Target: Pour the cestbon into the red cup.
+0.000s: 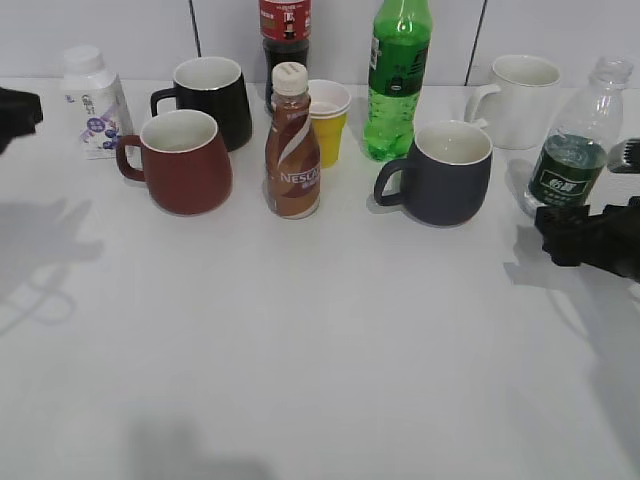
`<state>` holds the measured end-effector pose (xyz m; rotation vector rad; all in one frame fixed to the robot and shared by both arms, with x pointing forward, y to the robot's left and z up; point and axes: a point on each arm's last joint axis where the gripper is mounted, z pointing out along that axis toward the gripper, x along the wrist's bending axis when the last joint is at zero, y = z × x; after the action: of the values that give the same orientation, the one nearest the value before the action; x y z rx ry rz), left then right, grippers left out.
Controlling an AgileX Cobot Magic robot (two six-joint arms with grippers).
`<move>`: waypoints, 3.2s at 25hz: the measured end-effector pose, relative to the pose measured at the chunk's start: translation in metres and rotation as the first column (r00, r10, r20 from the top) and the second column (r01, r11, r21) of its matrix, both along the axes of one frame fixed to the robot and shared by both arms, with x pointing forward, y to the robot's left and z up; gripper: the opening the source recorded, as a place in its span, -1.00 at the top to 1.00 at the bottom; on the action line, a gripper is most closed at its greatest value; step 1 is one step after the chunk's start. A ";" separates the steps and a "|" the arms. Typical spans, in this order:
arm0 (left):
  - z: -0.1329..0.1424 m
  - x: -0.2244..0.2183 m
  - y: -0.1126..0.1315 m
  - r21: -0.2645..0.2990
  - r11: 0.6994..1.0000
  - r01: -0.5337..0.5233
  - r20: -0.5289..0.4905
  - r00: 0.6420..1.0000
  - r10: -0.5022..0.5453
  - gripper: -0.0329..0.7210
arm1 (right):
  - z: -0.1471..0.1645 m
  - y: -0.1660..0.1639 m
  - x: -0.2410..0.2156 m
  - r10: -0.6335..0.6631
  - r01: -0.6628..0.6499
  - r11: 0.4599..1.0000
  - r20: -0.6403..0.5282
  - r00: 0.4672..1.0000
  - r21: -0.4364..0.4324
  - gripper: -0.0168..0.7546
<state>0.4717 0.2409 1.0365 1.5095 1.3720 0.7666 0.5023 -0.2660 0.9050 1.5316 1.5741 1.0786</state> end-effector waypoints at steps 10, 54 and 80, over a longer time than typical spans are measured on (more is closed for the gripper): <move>0.059 -0.042 -0.001 0.001 0.993 0.116 -0.309 0.945 -0.111 0.27 | 0.039 0.001 -0.006 0.004 -0.007 1.000 -0.286 0.958 -0.010 -0.59; 0.022 -0.206 0.044 0.147 0.966 0.213 -0.270 0.948 -0.168 0.27 | 0.147 -0.014 -0.216 0.213 -0.247 0.967 -0.328 0.921 -0.068 -0.58; 0.024 -0.225 0.051 0.140 0.989 0.049 -0.140 0.990 -0.029 0.27 | 0.149 -0.018 -0.225 0.156 -0.178 0.982 -0.269 0.950 -0.059 -0.57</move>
<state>0.2468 0.2917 1.0608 1.7243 1.4087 0.7610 0.2777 -0.2835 1.0541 1.5574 1.9358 0.9127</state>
